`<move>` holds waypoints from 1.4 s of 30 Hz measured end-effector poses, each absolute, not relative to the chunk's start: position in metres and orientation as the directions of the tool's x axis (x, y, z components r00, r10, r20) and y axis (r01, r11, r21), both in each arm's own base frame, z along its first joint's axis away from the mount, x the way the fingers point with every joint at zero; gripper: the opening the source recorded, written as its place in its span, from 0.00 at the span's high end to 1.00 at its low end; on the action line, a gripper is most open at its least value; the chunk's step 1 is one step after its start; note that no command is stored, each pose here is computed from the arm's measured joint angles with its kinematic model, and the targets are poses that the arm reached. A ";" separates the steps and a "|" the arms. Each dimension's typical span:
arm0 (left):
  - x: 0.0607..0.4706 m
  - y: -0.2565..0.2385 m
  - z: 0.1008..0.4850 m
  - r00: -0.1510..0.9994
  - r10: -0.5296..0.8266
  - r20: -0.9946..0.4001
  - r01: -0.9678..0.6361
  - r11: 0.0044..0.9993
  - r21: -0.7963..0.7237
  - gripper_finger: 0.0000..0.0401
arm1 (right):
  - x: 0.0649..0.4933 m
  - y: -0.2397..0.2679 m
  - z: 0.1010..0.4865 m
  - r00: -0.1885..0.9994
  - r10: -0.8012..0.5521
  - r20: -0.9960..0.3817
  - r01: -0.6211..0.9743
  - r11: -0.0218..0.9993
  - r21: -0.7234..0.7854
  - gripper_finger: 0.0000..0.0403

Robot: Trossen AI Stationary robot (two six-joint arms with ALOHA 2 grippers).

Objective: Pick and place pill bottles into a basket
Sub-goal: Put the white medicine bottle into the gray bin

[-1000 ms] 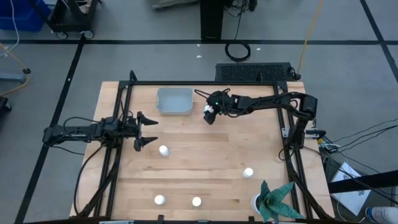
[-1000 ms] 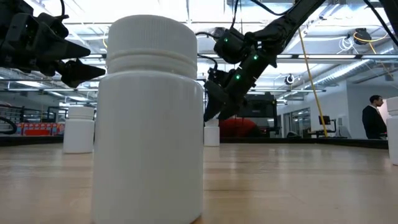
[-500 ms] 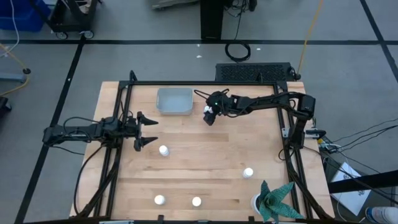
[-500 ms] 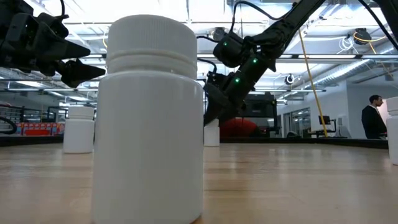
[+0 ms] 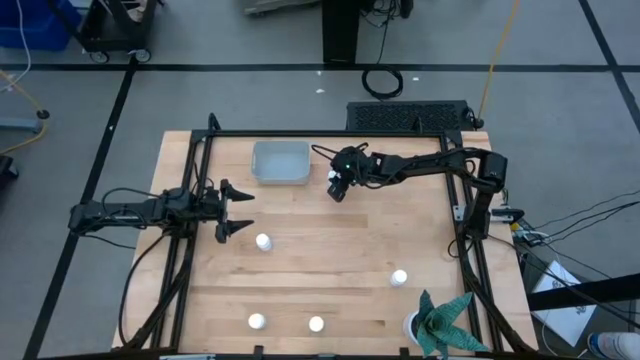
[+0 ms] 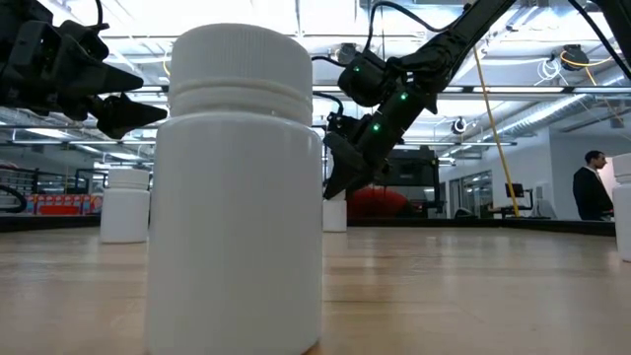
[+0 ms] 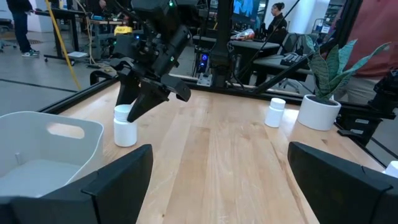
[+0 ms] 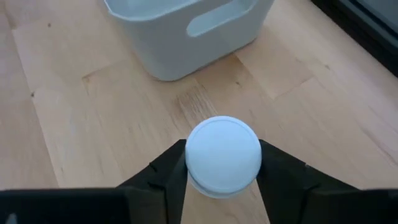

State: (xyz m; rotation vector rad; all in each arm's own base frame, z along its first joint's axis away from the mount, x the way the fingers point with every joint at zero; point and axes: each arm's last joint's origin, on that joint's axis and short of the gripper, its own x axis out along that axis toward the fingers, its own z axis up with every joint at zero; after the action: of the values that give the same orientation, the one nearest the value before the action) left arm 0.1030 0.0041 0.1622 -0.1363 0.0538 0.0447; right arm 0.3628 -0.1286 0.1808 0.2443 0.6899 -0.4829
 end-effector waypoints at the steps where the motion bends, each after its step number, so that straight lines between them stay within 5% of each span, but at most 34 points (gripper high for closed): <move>1: 0.103 0.004 0.162 0.998 0.041 -0.057 -0.049 0.990 -0.135 0.06 | 0.363 -0.129 0.181 0.670 -0.345 -0.658 0.503 0.862 0.060 0.63; 29: 0.103 0.004 0.162 0.998 0.041 -0.057 -0.048 0.990 -0.135 0.06 | 0.364 -0.106 0.271 0.888 -0.409 -0.209 0.421 0.907 0.014 0.63; 42: 0.103 0.004 0.162 0.998 0.041 -0.057 -0.048 0.990 -0.135 0.06 | 0.392 -0.110 0.311 0.923 -0.355 -0.151 0.360 0.933 0.011 0.63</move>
State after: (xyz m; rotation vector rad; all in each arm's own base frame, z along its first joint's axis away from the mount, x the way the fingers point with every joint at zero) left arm 0.1030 0.0041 0.1622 -0.1363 0.0540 0.0447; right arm 0.3922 -0.1099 0.3108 0.0389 0.1479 -0.3671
